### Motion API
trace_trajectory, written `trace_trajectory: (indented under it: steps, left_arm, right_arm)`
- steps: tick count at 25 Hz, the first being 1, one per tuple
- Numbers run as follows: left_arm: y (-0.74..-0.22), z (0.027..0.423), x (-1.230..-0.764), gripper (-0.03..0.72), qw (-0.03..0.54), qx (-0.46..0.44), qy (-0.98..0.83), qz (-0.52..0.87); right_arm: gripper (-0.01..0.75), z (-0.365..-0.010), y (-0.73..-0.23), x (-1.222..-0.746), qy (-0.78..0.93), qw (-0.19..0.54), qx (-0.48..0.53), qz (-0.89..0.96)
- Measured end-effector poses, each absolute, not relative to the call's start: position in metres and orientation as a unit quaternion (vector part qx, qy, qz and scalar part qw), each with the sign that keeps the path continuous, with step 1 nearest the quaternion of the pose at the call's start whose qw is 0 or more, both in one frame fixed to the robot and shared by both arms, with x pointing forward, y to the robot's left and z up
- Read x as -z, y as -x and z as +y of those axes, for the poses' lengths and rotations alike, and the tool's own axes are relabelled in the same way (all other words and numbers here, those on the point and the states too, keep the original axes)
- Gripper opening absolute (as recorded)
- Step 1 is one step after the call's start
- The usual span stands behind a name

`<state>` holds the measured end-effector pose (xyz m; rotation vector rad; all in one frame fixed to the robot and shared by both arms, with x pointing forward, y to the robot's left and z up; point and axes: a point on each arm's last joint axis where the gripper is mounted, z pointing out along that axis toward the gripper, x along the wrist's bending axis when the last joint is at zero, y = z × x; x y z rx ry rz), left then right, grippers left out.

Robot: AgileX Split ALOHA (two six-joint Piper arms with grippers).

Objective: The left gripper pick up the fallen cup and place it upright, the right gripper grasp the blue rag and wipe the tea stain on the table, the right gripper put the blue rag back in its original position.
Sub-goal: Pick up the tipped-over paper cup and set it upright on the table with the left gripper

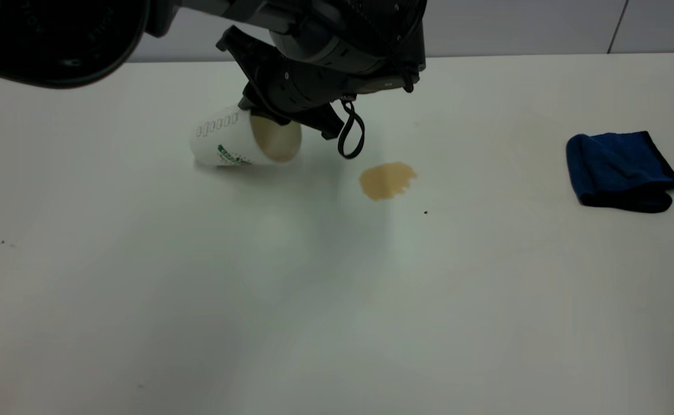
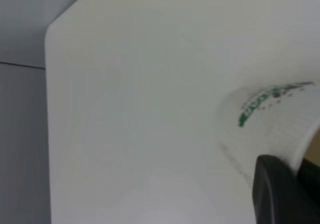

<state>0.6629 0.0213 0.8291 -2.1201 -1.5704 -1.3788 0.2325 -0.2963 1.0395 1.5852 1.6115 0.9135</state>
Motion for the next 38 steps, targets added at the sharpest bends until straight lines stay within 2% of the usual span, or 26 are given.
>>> trace_trajectory:
  steps: [3, 6, 10, 13, 18, 22, 30, 38]
  left_arm:
    - [-0.675, 0.021, -0.858, 0.006, 0.071, 0.457, 0.704, -0.539]
    - [-0.689, 0.026, -0.901, 0.006, 0.044, 0.416, 0.721, -0.552]
    - [-0.707, 0.045, -0.950, 0.006, -0.013, 0.337, 0.735, -0.588]
    - [-0.719, 0.064, -0.960, 0.008, -0.042, 0.268, 0.751, -0.602]
    - [-0.734, 0.100, -0.952, 0.013, -0.083, 0.136, 0.762, -0.628]
    - [-0.747, 0.128, -0.937, 0.025, -0.104, 0.077, 0.749, -0.650]
    - [-0.761, 0.143, -0.894, 0.045, -0.113, 0.063, 0.750, -0.649]
    - [-0.767, 0.138, -0.882, 0.064, -0.166, 0.037, 0.755, -0.633]
  right_arm:
    - [0.545, -0.296, -0.232, -1.039, -0.610, 0.345, -0.352, 0.621]
    - [0.545, -0.296, -0.232, -1.039, -0.610, 0.345, -0.352, 0.621]
    - [0.545, -0.296, -0.232, -1.039, -0.610, 0.345, -0.352, 0.621]
    - [0.545, -0.296, -0.232, -1.039, -0.610, 0.345, -0.352, 0.621]
    - [0.545, -0.296, -0.232, -1.039, -0.610, 0.345, -0.352, 0.621]
    - [0.545, -0.296, -0.232, -1.039, -0.610, 0.345, -0.352, 0.621]
    - [0.545, -0.296, -0.232, -1.039, -0.610, 0.345, -0.352, 0.621]
    - [0.545, -0.296, -0.232, -1.039, -0.610, 0.345, -0.352, 0.621]
